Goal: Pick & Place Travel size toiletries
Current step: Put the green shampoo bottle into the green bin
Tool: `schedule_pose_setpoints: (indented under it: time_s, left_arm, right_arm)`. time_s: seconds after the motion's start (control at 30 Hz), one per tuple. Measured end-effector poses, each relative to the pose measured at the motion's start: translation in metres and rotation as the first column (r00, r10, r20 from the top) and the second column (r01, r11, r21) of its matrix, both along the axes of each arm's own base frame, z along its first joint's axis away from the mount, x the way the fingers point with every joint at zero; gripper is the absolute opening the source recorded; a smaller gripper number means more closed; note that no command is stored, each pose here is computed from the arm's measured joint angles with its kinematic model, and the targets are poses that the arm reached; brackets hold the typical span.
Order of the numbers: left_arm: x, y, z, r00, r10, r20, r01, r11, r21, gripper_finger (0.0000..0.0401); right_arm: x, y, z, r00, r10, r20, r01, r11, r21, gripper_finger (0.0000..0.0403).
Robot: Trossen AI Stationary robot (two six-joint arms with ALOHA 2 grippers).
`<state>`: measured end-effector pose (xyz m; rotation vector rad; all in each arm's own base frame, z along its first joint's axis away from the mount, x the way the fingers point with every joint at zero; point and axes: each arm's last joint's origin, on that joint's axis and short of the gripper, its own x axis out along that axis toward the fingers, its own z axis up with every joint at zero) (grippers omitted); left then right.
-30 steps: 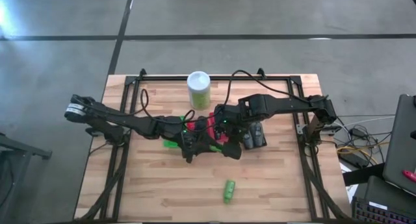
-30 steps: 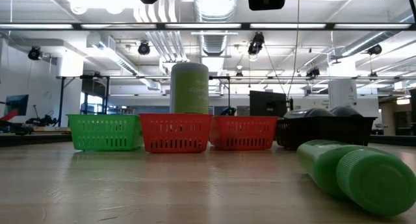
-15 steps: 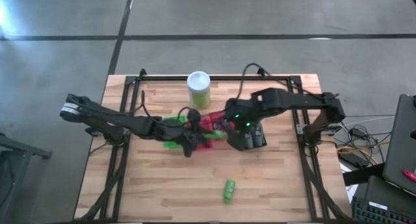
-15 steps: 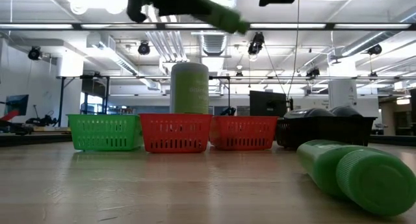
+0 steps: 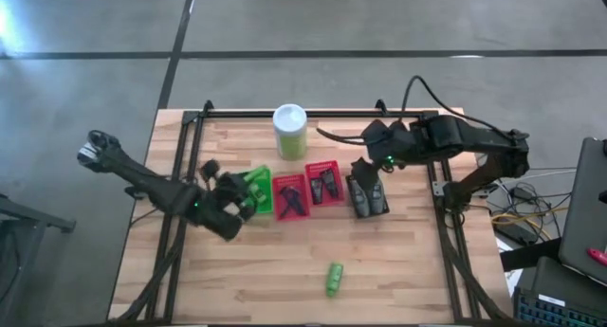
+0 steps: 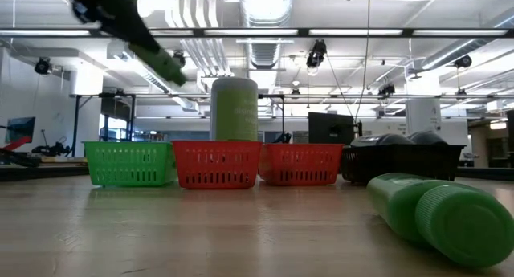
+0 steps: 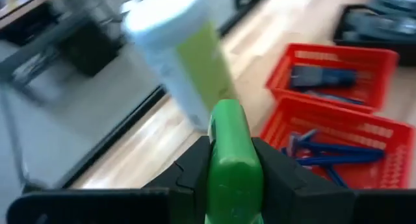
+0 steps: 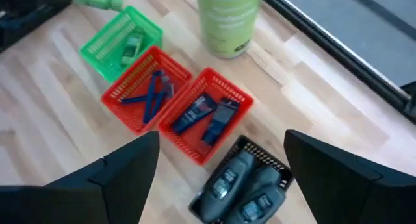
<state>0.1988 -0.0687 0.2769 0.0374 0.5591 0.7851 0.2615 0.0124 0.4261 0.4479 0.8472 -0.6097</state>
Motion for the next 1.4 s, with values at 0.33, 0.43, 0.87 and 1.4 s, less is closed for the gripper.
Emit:
schedule_pose_setpoints:
  time_s: [0.33, 0.43, 0.87, 1.4]
  left_arm:
    - [0.001, -0.016, -0.051, 0.821, 0.431, 0.375, -0.292, 0.88, -0.374, 0.0093]
    - [0.003, -0.018, -0.062, 0.789, 0.484, 0.378, -0.322, 0.851, -0.415, 0.0093]
    - [0.016, -0.023, -0.098, 0.819, 0.508, 0.268, -0.404, 0.841, -0.361, 0.0117]
    - [0.009, -0.034, -0.052, 0.901, 0.383, 0.203, -0.231, 0.821, -0.522, 0.0265]
  right_arm:
    - [-0.001, -0.001, -0.015, 0.998, -0.004, -0.065, 0.001, 0.998, -0.058, 0.0333]
    - [0.0, -0.001, -0.017, 0.997, 0.013, -0.082, -0.018, 0.998, -0.068, 0.0325]
    - [-0.001, -0.001, -0.017, 0.992, 0.068, -0.109, -0.079, 0.992, -0.099, 0.0283]
    - [-0.008, -0.001, -0.018, 0.986, 0.074, -0.149, -0.083, 0.995, -0.054, 0.0256]
